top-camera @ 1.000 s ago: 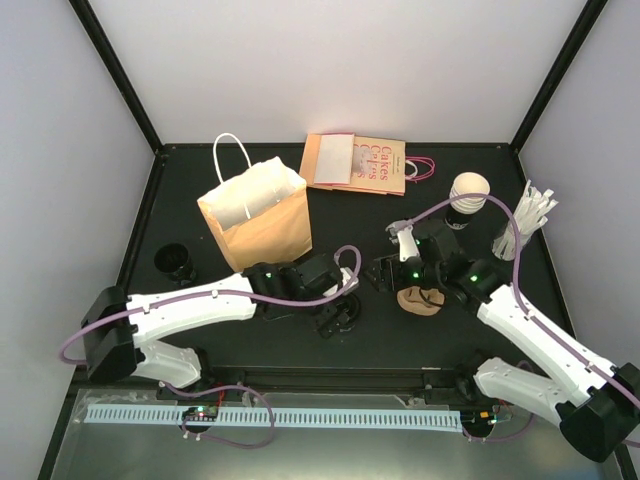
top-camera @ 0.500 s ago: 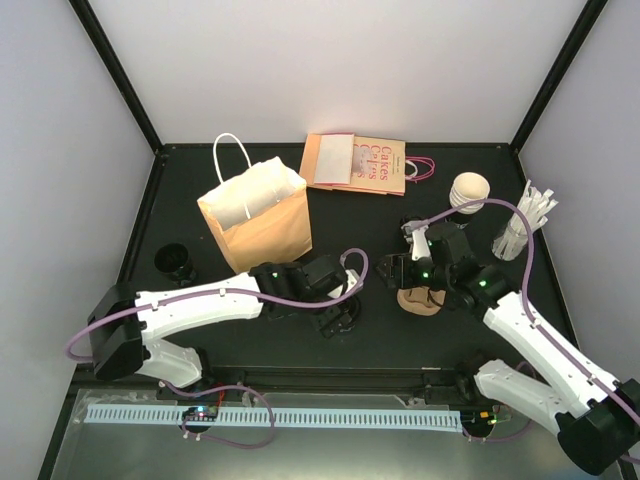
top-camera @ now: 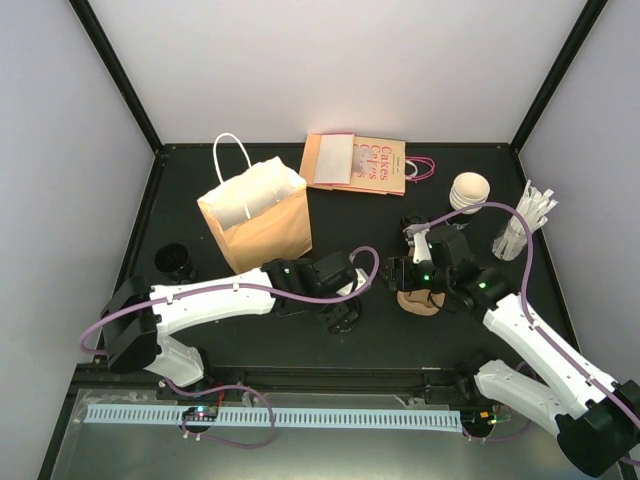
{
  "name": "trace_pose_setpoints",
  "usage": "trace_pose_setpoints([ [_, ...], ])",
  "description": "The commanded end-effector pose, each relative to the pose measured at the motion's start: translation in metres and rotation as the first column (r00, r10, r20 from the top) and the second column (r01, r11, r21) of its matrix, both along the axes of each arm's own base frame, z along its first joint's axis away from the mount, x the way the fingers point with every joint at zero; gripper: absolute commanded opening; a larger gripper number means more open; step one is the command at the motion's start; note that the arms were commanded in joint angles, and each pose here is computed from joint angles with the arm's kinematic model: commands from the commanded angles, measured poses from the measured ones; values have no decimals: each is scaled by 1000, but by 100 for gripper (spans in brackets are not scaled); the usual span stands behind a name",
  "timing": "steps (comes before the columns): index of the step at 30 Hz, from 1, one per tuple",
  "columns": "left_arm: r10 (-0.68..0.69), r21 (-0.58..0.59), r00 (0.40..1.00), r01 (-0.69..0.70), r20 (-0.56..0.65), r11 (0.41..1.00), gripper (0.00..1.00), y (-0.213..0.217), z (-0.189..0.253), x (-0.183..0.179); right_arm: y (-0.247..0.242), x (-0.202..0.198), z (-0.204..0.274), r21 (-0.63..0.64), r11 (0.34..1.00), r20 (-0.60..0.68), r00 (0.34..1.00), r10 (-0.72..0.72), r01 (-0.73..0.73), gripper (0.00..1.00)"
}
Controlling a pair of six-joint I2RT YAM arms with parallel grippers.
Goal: Pack the takeout coffee
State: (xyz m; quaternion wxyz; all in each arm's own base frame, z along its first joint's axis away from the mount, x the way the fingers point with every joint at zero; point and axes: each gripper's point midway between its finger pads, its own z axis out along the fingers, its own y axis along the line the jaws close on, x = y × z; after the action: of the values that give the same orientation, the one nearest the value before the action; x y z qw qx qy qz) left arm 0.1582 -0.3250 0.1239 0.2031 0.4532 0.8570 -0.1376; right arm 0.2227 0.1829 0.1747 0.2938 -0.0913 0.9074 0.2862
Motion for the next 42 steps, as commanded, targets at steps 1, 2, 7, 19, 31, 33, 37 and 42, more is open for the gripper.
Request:
trace_pose_setpoints([
  [1, 1, -2, 1000, -1, -3, 1000, 80, -6, 8, 0, -1, 1, 2, 14, 1000, 11, 1000, -5, 5, 78],
  [2, 0, 0, 1000, 0, -3, 1000, 81, -5, 8, -1, 0, 1, 2, 15, 1000, 10, 1000, -2, 2, 78],
  [7, -12, 13, 1000, 12, 3, 1000, 85, -4, 7, -3, 4, 0, -1, 21, 1000, -7, 1000, 15, -15, 78],
  [19, -11, 70, 1000, 9, 24, 998, 75, -2, -2, 1, 10, -6, -10, 30, 998, -55, 997, 61, -60, 78],
  [31, -58, 73, 998, 56, 28, 996, 71, -2, -7, -2, 38, -34, -38, 190, 962, -187, 955, 230, -195, 54],
  [33, -63, 80, 998, 60, 28, 995, 71, -2, -8, -2, 38, -40, -44, 200, 959, -200, 949, 242, -203, 51],
  [37, -70, 86, 997, 68, 22, 994, 71, -1, -11, -3, 38, -54, -53, 235, 944, -215, 934, 284, -233, 44],
  [42, -69, 86, 998, 68, 9, 994, 70, -2, -14, -5, 40, -65, -61, 278, 925, -220, 920, 325, -260, 39],
])
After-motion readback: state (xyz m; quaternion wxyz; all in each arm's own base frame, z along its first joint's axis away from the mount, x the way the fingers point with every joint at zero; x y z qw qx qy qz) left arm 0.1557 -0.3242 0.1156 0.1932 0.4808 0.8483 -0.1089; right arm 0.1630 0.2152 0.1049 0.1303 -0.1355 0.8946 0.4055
